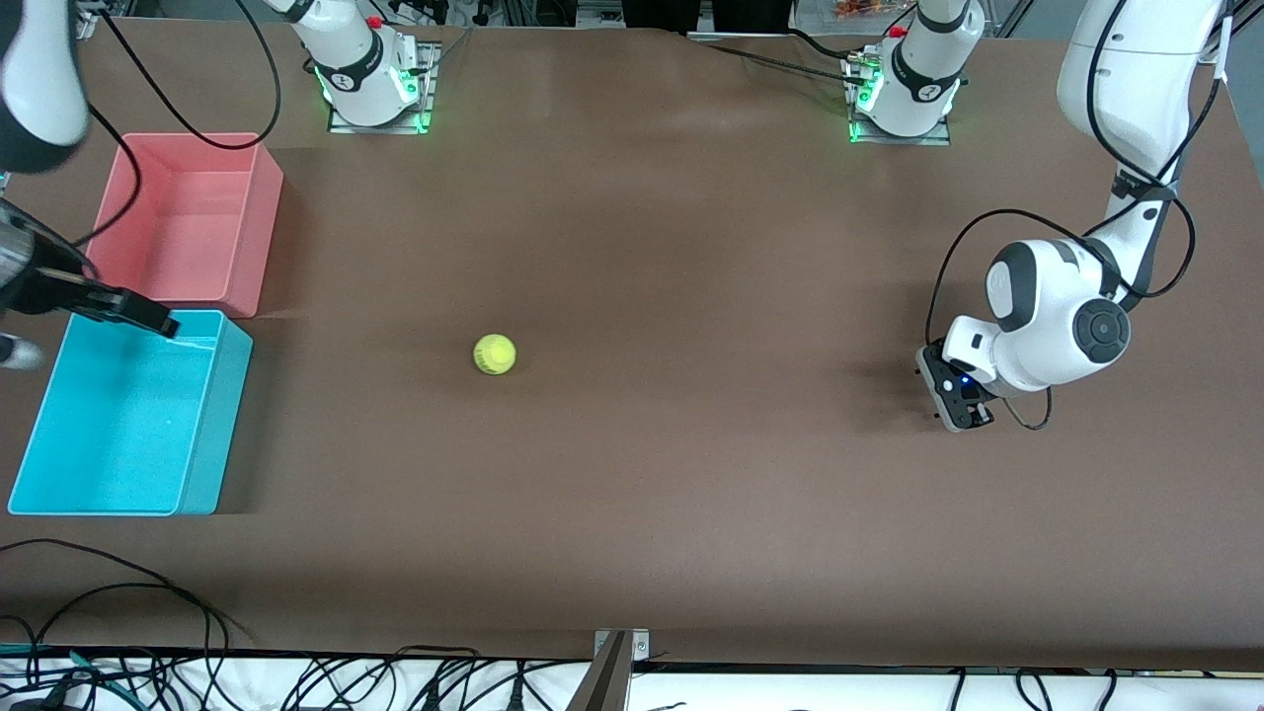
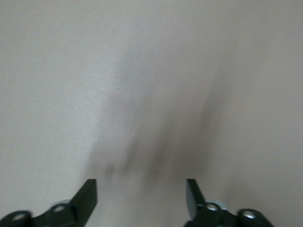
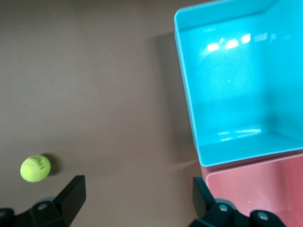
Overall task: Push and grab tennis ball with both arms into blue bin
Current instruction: 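Reach the right gripper toward the ball while the left gripper withdraws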
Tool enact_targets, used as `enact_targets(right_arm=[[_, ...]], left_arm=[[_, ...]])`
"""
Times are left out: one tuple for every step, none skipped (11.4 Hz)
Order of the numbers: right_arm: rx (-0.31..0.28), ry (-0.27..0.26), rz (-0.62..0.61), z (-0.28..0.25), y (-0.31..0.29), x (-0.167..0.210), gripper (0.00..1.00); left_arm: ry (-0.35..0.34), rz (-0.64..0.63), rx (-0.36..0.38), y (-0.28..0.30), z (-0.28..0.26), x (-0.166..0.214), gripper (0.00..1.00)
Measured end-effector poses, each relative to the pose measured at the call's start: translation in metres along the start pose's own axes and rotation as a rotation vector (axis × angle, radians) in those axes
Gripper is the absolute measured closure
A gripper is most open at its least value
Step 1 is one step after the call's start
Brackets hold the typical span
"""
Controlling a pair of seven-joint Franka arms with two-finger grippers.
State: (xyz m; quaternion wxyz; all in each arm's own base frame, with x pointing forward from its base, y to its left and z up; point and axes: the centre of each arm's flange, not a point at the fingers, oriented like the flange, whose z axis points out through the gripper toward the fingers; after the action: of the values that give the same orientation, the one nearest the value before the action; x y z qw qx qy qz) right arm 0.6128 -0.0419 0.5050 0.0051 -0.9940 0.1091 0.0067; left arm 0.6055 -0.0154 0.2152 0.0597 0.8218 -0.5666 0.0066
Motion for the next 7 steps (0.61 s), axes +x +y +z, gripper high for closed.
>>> enact_targets(right_arm=[[-0.014,-0.038,-0.006,0.022,-0.011,-0.002,0.0],[-0.022,-0.073,-0.02,0.041,-0.021,-0.004,0.0],[-0.032,-0.103,-0.038,0.059,-0.031,-0.009,0.0],[-0.048,-0.125,-0.058,0.079,-0.041,-0.014,0.0],[-0.057,-0.13,-0.072,0.097,-0.048,-0.018,0.0],[-0.06,-0.126,-0.081,0.113,-0.052,-0.023,0.0],[-0.059,-0.117,-0.086,0.128,-0.053,-0.027,0.0]], left_arm=[[0.011,-0.004,0.028,0.004,-0.019,-0.001,0.03],[0.033,-0.014,0.085,0.001,-0.052,-0.006,0.0],[0.06,-0.034,0.157,-0.004,-0.1,-0.017,0.0],[0.085,-0.053,0.223,-0.003,-0.153,-0.03,0.0],[0.103,-0.061,0.265,0.005,-0.197,-0.038,0.0],[0.109,-0.059,0.262,0.015,-0.233,-0.041,0.0],[0.101,-0.047,0.234,0.023,-0.269,-0.041,0.0]])
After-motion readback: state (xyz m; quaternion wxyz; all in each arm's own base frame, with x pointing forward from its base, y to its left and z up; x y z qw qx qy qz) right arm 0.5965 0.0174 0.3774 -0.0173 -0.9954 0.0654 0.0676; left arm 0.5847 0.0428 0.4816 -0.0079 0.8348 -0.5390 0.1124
